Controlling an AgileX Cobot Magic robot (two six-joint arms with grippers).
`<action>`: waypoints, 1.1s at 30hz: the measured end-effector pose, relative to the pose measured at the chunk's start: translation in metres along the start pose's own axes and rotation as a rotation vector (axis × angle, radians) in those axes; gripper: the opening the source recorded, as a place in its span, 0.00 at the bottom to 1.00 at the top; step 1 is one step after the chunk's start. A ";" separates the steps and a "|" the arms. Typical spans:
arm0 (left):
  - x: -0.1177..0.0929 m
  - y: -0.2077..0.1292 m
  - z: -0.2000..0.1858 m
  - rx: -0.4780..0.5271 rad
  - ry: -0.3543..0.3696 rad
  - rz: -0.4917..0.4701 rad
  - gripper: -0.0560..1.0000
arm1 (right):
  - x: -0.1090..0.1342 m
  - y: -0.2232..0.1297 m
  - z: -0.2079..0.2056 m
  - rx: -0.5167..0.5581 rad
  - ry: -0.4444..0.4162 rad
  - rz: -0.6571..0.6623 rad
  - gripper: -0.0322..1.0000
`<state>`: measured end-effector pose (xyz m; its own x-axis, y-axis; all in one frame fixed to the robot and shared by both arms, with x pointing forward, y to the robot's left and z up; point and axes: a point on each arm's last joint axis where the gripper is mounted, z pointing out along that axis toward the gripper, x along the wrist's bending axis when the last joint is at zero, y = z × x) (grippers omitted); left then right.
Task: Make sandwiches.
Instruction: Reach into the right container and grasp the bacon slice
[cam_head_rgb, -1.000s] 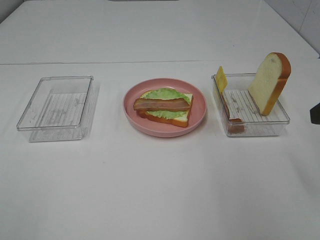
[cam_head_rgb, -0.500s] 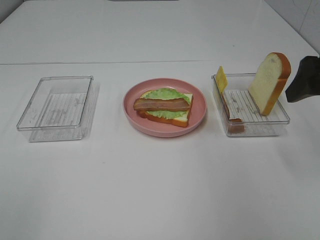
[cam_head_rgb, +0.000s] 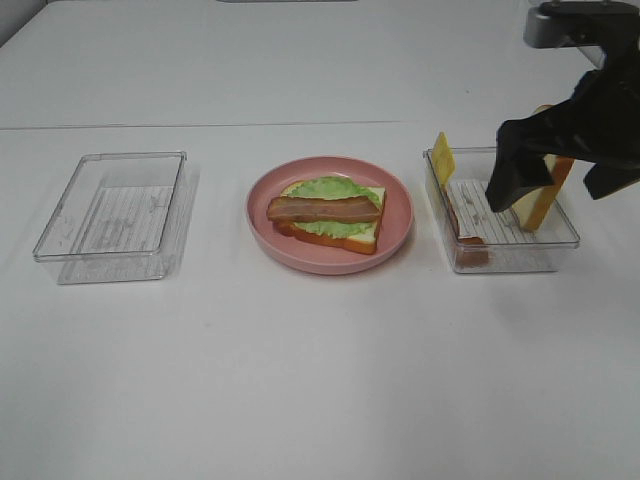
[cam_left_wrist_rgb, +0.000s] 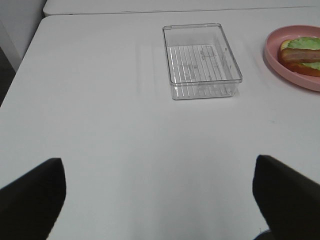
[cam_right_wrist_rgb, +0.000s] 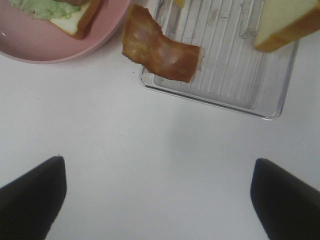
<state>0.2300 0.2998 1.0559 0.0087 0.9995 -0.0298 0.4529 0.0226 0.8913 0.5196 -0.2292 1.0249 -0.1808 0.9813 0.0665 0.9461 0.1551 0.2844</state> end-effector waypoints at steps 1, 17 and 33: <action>0.000 0.000 0.000 0.000 0.000 0.000 0.93 | 0.008 0.007 0.007 0.015 -0.010 -0.013 0.97; 0.000 0.000 0.000 0.000 0.000 0.000 0.93 | 0.031 0.064 0.057 0.095 -0.024 -0.035 0.97; 0.000 0.000 0.000 0.000 0.000 0.000 0.93 | 0.032 0.079 0.110 0.176 -0.037 -0.035 0.96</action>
<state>0.2300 0.2998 1.0559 0.0087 0.9995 -0.0298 0.4529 0.0226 0.8913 0.6186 -0.1733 0.9444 -0.2079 0.9779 0.0230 0.9723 0.2040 0.1140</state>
